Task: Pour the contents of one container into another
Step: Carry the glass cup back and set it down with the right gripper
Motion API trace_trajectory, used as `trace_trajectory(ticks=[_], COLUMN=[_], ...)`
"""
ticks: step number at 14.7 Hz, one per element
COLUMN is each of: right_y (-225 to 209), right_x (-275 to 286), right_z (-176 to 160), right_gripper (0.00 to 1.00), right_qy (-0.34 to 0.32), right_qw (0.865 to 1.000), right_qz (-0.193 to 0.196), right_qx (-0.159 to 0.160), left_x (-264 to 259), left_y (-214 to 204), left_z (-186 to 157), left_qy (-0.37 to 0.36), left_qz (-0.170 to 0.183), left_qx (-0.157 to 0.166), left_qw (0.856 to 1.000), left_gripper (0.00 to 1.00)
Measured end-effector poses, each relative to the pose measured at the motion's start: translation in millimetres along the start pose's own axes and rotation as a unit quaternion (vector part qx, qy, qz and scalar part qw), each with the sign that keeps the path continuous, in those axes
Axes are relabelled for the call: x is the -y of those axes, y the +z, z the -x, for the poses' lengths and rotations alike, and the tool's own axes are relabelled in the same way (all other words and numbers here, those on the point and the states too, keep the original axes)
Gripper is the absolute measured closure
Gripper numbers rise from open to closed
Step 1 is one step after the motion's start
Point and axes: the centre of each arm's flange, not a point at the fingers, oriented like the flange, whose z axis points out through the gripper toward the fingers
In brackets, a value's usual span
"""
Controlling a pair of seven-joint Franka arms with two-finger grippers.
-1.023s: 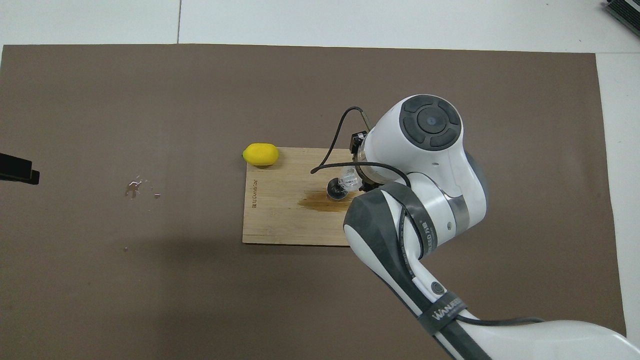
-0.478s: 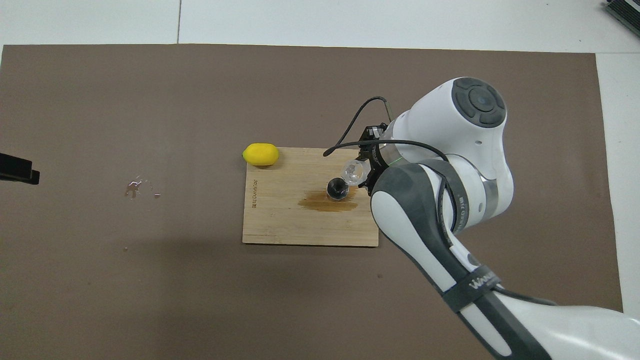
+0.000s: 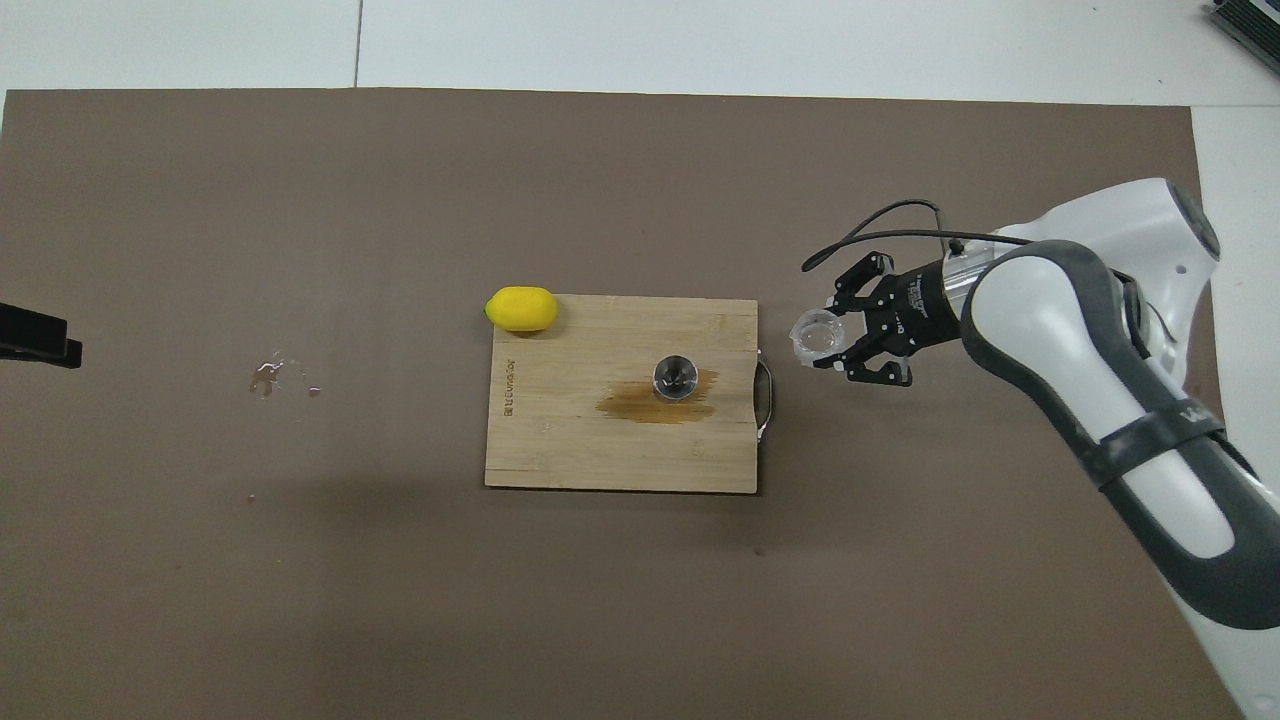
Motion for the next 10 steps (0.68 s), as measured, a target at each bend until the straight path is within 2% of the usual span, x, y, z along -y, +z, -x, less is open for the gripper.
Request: trace_trajectory(ticks=[6, 10], right_y=[-32.2, -35.0], right_x=[-12.9, -23.7], right_z=[-104.2, -177.1], right_gripper=[0.50, 0.50], right_qy=[-0.004, -0.031], right_qw=[0.999, 0.998], right_qz=[-0.026, -0.023], right_qx=[0.031, 0.055], left_x=[-0.1, -0.1], left_y=[-0.1, -0.1], left_z=[0.1, 0.1], left_qy=[-0.001, -0.001], left_qz=[0.000, 0.000], left_qx=[0.000, 0.000], left_qw=[1.000, 1.000], left_gripper=[0.00, 0.00])
